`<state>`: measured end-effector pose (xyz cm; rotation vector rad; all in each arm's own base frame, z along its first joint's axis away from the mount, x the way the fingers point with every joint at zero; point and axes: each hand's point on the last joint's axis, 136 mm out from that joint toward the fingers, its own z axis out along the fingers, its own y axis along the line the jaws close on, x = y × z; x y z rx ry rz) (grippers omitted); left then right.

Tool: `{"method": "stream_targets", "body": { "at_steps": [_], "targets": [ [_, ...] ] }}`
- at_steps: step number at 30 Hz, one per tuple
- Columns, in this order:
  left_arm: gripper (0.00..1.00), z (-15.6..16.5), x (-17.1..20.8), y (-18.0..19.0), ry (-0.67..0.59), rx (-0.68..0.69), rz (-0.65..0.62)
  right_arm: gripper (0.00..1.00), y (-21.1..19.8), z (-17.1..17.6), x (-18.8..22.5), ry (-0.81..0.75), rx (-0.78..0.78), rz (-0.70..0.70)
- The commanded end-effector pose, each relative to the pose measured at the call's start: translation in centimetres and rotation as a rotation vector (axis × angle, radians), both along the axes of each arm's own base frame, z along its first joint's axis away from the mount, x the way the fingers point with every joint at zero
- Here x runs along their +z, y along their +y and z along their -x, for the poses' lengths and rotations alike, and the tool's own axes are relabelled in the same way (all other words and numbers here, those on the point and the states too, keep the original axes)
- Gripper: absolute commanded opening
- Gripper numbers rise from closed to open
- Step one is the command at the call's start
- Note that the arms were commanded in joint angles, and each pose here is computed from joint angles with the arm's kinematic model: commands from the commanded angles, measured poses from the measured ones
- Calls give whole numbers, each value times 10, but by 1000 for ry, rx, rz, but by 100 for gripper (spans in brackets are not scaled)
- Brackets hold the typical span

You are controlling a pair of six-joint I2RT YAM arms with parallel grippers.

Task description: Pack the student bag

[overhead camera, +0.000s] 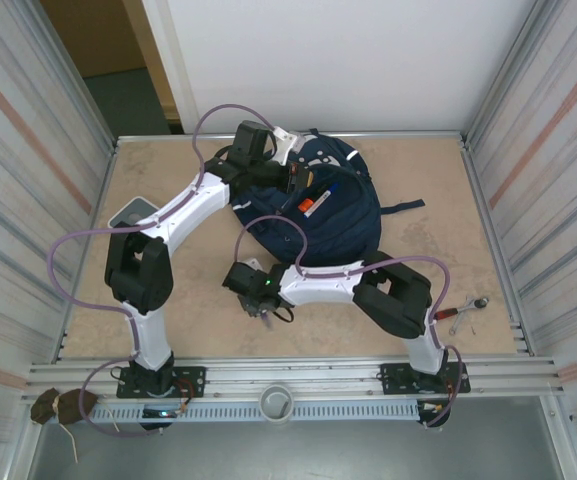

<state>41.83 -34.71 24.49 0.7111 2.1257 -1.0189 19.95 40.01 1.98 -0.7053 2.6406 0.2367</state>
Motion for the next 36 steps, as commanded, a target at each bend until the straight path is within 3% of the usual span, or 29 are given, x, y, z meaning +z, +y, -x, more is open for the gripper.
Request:
{"method": "stream_targets", "body": {
  "at_steps": [1,9,12,17,24,29,33,36],
  "targets": [
    [0,-1,39,-2,-101,-25,67,27,-33,11,-7,75,-55,59],
    [0,-1,40,-1,-104,-21,64,7,-39,1,40,52,-28,-83],
    [0,0,42,0,-105,-21,67,6,-49,-8,75,39,-53,-198],
    [0,2,48,-1,-107,-26,84,7,-85,-41,140,26,-198,-488],
    [0,4,52,-6,-105,-32,102,7,-170,-124,192,-35,-611,-852],
    [0,8,52,-11,-103,-43,103,11,-197,-179,207,-96,-795,-965],
    [0,9,50,-13,-97,-44,103,15,-198,-219,188,-55,-940,-1023],
    [0,10,51,-13,-96,-46,107,26,-191,-238,182,-44,-964,-1025]
  ]
}}
